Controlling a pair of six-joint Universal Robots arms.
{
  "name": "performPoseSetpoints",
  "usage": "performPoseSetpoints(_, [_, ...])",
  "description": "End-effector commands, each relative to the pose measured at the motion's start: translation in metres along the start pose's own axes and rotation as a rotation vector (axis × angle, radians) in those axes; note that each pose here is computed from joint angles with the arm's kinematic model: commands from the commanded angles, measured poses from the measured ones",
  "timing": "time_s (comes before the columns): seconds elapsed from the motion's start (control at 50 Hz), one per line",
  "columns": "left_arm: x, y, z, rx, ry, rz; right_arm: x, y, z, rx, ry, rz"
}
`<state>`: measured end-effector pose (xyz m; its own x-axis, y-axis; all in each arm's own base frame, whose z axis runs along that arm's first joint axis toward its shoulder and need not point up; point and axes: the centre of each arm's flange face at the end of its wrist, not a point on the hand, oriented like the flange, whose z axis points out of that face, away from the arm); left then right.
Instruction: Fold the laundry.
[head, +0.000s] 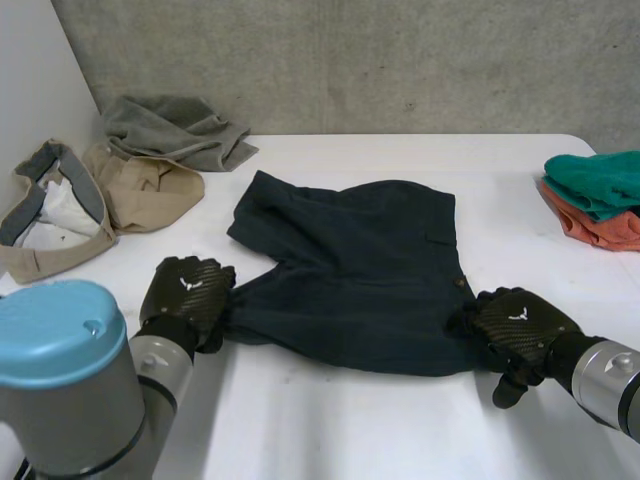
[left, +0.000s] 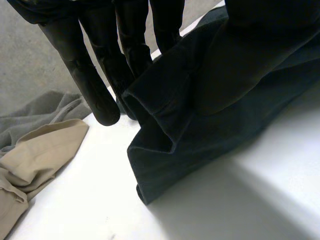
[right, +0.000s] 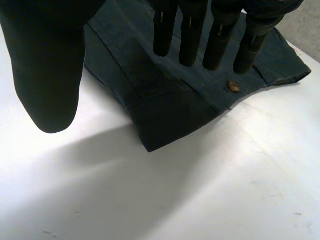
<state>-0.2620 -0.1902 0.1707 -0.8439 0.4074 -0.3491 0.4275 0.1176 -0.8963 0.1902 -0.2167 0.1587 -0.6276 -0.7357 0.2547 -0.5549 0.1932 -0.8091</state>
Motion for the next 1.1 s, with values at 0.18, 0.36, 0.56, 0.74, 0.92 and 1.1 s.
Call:
performPoseSetpoints(0.18, [-0.002,-0.002,0.016,-0.028,-0.006,-0.009,0.007,0.014,0.035,0.052,0.030,0.070])
performPoseSetpoints(0.36, [-0.001,-0.003,0.011,-0.028,0.001,-0.007,0.008,0.012,0.040,0.037,0.064,0.052])
performPoseSetpoints(0.56, [-0.008,-0.017,-0.039,-0.104,0.063,0.038,0.029,-0.037,0.000,0.136,0.215,-0.056])
performPoseSetpoints(0.74, [-0.004,-0.029,-0.123,-0.174,0.229,0.153,0.026,-0.082,-0.069,0.092,0.251,-0.300])
performPoseSetpoints(0.92, [0.015,-0.018,-0.135,-0.207,0.337,0.224,0.005,-0.052,-0.069,-0.116,0.068,-0.412])
performPoseSetpoints(1.1, [0.031,0.006,-0.030,-0.292,0.237,0.212,0.006,-0.039,-0.006,-0.144,0.006,-0.312])
